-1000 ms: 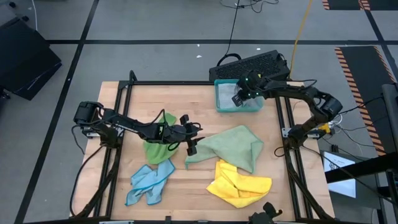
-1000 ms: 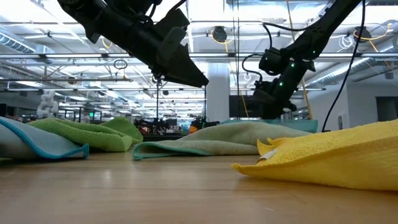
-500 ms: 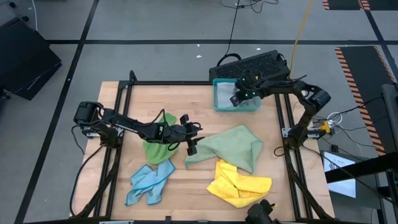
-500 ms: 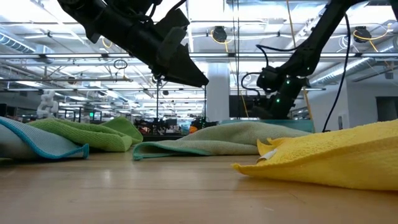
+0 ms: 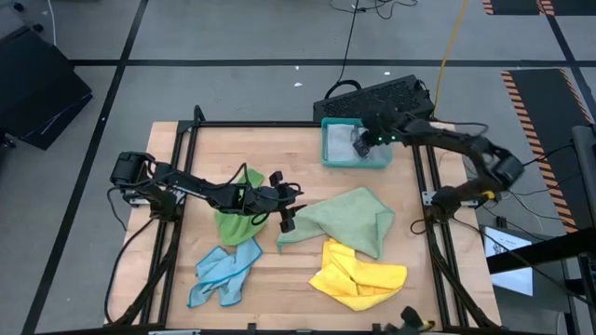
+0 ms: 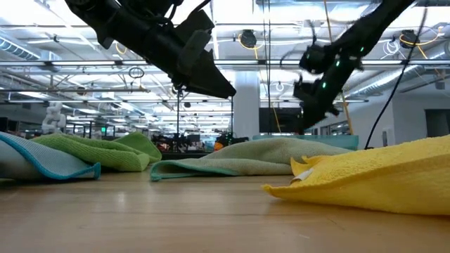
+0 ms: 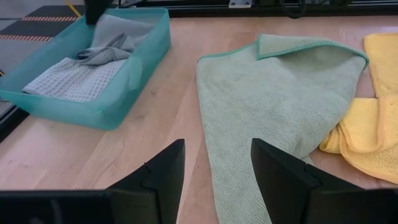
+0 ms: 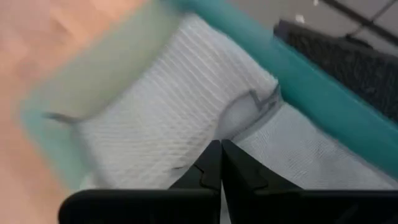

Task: Fold microfiber towels
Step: Fold the light green microfiber cloth

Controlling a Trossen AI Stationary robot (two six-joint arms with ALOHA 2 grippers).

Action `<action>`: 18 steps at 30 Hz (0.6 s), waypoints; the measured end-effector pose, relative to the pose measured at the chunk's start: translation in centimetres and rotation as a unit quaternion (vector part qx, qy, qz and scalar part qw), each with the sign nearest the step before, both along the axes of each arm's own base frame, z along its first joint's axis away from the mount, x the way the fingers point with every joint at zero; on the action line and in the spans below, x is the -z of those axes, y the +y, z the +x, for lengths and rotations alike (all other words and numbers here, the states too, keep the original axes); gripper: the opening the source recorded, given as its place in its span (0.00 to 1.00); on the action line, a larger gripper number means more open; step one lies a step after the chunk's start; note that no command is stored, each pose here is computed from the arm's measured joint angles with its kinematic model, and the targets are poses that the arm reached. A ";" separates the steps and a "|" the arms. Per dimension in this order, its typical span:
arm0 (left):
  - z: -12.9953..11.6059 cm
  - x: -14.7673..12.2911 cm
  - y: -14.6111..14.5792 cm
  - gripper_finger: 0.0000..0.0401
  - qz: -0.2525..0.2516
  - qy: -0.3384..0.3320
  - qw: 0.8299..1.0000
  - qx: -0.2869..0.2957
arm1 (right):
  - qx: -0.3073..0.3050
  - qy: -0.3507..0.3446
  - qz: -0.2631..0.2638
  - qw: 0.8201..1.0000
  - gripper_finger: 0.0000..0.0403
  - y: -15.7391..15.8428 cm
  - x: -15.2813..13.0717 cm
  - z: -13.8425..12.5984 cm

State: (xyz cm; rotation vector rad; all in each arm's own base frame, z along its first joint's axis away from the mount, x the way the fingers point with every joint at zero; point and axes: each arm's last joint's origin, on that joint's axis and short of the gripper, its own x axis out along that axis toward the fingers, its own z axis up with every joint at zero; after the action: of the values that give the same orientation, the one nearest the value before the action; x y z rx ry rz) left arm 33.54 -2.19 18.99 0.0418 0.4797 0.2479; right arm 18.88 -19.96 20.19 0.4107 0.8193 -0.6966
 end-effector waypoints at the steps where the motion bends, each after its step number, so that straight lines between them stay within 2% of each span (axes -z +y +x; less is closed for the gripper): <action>1: 0.0 0.0 0.0 0.46 0.000 0.000 1.000 0.000 | -0.007 -0.003 -0.004 1.000 0.00 0.6 -0.7 -0.1; 5: 0.0 0.0 0.0 0.46 -0.002 0.000 1.000 -0.001 | -0.048 -0.002 -0.004 0.999 0.00 4.0 -2.5 -0.7; 9: 0.0 0.0 0.0 0.46 -0.008 -0.003 1.000 -0.004 | -0.090 -0.019 -0.003 0.996 0.00 7.8 -3.1 -1.4; 14: 0.1 -0.2 0.0 0.46 -0.021 -0.015 1.000 -0.011 | -0.137 -0.055 0.007 0.989 0.00 12.1 -2.5 -2.4; 18: 0.3 -0.7 0.0 0.46 -0.038 -0.051 0.998 -0.020 | -0.174 -0.078 0.020 0.981 0.00 14.7 -1.1 -2.9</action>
State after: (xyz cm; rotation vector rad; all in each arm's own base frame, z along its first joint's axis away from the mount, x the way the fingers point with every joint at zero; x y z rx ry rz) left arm 33.88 -2.19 19.69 -0.0541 0.3880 0.2703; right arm 16.00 -5.29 21.25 0.3428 0.7336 -0.3187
